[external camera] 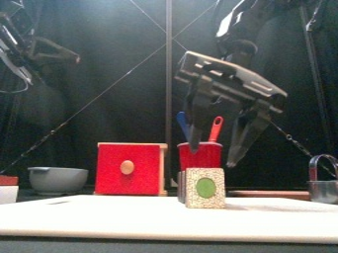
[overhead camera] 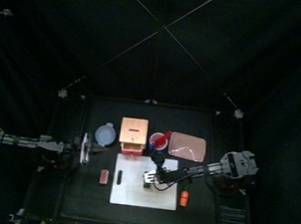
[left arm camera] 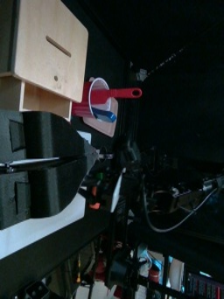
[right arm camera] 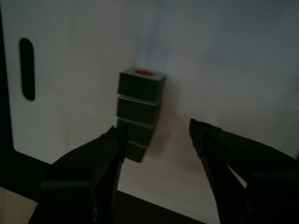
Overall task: Place sushi on board then cut the sushi with the knife then place the pieces on the plate
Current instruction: Pick knife at handle with right hand
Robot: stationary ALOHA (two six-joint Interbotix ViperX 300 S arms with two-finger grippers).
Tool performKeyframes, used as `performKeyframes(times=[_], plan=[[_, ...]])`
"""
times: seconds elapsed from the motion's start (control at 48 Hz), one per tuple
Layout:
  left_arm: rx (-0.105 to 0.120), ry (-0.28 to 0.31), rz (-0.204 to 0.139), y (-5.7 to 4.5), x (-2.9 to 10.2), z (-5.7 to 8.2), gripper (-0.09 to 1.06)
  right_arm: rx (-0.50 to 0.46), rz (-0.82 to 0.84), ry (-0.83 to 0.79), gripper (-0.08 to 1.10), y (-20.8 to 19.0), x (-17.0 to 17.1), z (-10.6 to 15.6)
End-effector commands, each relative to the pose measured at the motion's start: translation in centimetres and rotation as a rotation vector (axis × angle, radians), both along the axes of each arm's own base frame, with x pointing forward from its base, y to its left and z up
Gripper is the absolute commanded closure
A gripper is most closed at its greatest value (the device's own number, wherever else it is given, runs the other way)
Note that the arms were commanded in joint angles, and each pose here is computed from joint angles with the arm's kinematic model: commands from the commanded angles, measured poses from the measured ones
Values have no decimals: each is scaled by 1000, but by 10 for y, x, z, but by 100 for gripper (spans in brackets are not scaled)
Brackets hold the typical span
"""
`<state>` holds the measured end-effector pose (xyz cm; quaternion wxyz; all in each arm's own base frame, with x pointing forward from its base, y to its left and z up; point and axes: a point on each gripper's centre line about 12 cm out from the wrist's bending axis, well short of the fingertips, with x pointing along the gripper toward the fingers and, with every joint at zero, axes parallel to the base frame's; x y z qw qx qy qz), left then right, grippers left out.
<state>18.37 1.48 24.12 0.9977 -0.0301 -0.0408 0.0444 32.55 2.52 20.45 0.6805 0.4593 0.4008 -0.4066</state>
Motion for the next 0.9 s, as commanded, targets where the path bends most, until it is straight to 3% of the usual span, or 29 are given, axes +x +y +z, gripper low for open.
performKeyframes(times=[0.021,0.146,0.292,0.458,0.562,0.896], plan=[[5,-46,4,1,5,17,85,-43,26,-131,13,-27,-42,29],[12,-64,10,2,6,24,85,-173,159,-236,13,-71,-85,46],[2,-71,13,3,6,26,85,-249,293,-143,13,-116,-106,49],[-26,-92,29,5,7,33,85,-279,412,-173,13,-163,-93,60],[-31,-104,43,8,8,37,85,-275,472,-160,13,-186,-70,60],[-48,-69,76,14,5,23,85,-181,525,-125,13,-213,-22,66]])
